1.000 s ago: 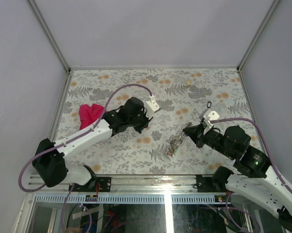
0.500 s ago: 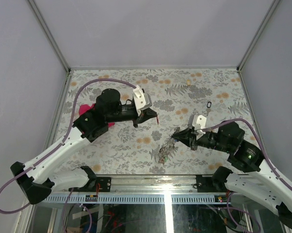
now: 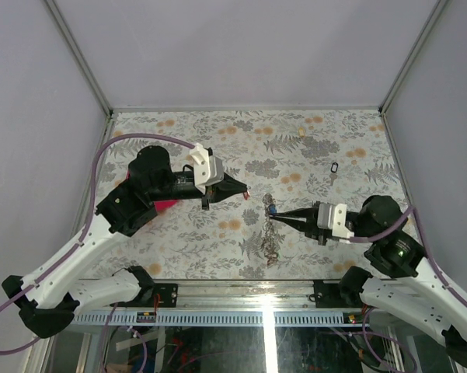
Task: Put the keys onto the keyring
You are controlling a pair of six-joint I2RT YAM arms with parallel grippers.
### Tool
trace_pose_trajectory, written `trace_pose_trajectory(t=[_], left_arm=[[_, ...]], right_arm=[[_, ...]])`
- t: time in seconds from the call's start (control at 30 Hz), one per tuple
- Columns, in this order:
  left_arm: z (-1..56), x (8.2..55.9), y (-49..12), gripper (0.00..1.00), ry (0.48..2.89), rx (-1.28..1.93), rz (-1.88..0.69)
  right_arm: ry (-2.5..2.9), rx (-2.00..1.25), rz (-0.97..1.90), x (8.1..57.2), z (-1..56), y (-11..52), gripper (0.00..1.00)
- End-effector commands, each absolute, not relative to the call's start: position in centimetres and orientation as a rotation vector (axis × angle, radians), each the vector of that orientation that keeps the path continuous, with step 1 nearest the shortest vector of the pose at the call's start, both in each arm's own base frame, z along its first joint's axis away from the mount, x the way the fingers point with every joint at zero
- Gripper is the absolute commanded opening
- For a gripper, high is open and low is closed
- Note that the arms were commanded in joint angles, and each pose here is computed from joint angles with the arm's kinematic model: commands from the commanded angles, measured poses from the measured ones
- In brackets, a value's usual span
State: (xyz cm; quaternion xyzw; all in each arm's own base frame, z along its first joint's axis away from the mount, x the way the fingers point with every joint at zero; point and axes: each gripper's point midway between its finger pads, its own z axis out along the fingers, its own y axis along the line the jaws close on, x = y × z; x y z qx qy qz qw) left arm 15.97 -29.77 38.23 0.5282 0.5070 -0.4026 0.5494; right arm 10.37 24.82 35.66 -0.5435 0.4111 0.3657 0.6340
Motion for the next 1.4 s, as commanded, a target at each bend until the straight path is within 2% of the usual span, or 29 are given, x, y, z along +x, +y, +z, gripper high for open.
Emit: trace_pose_trajectory(t=[0.0, 0.53, 0.93, 1.37], left_arm=[[41.3, 15.4, -29.8, 0.0, 1.11, 1.226, -0.972], [44.4, 13.3, -29.4, 0.0, 0.984, 1.241, -1.027], [45.9, 11.0, -28.4, 0.0, 0.863, 1.235, -1.072], [46.1, 9.8, -28.1, 0.0, 0.821, 1.265, -1.094]], right_arm=[[0.566, -1.186, 0.756, 8.2, 41.9, 23.9, 0.01], [0.299, -1.216, 0.884, 3.5, 45.3, 23.5, 0.01], [0.717, -1.013, 1.205, 7.5, 47.4, 26.3, 0.0], [0.74, -0.896, 1.305, 8.5, 49.5, 27.1, 0.0]])
